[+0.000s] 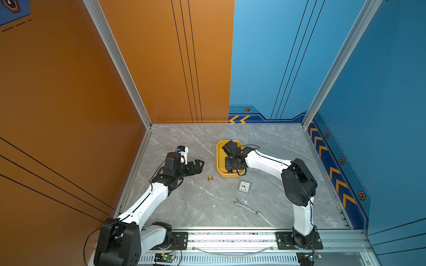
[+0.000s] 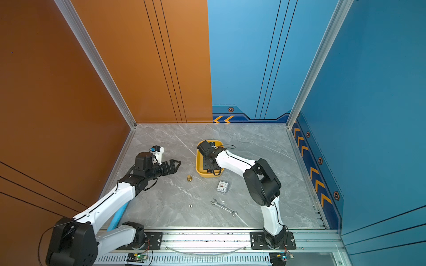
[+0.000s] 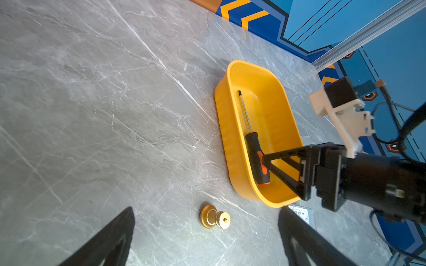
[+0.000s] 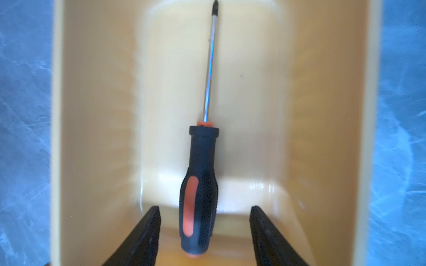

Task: Put the screwdriver in the bin

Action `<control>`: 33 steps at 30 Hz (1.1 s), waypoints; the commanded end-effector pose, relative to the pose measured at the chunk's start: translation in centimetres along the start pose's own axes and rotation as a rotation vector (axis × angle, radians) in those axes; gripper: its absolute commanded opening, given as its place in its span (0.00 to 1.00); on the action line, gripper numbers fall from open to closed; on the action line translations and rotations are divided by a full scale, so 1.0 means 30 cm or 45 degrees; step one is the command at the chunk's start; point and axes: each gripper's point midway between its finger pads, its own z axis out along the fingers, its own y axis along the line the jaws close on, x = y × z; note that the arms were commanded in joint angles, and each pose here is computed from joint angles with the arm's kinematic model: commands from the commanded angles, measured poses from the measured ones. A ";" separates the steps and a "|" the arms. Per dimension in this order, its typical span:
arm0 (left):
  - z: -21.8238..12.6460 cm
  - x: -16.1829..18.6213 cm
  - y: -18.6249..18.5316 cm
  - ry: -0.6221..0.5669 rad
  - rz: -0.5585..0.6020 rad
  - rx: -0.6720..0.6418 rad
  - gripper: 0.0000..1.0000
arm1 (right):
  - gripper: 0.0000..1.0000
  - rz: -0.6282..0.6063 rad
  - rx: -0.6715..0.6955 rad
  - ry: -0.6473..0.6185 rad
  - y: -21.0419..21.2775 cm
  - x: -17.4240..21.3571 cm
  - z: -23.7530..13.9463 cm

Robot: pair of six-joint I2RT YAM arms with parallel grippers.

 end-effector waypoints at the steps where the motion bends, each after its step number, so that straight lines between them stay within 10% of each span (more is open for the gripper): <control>1: -0.031 -0.022 0.018 -0.028 0.051 -0.050 0.98 | 0.62 -0.155 -0.046 -0.095 -0.004 -0.083 -0.195; 12: -0.074 -0.090 0.017 -0.109 0.091 -0.063 0.98 | 0.63 -0.668 -0.222 -0.196 -0.179 -0.044 -0.409; 23: -0.123 -0.168 0.033 -0.216 0.254 -0.138 0.98 | 0.68 -0.510 -0.050 -0.502 -0.528 -0.030 -0.365; 33: -0.235 -0.276 0.149 -0.638 0.349 -0.308 0.98 | 0.70 -0.269 0.185 -0.716 -0.753 -0.027 -0.284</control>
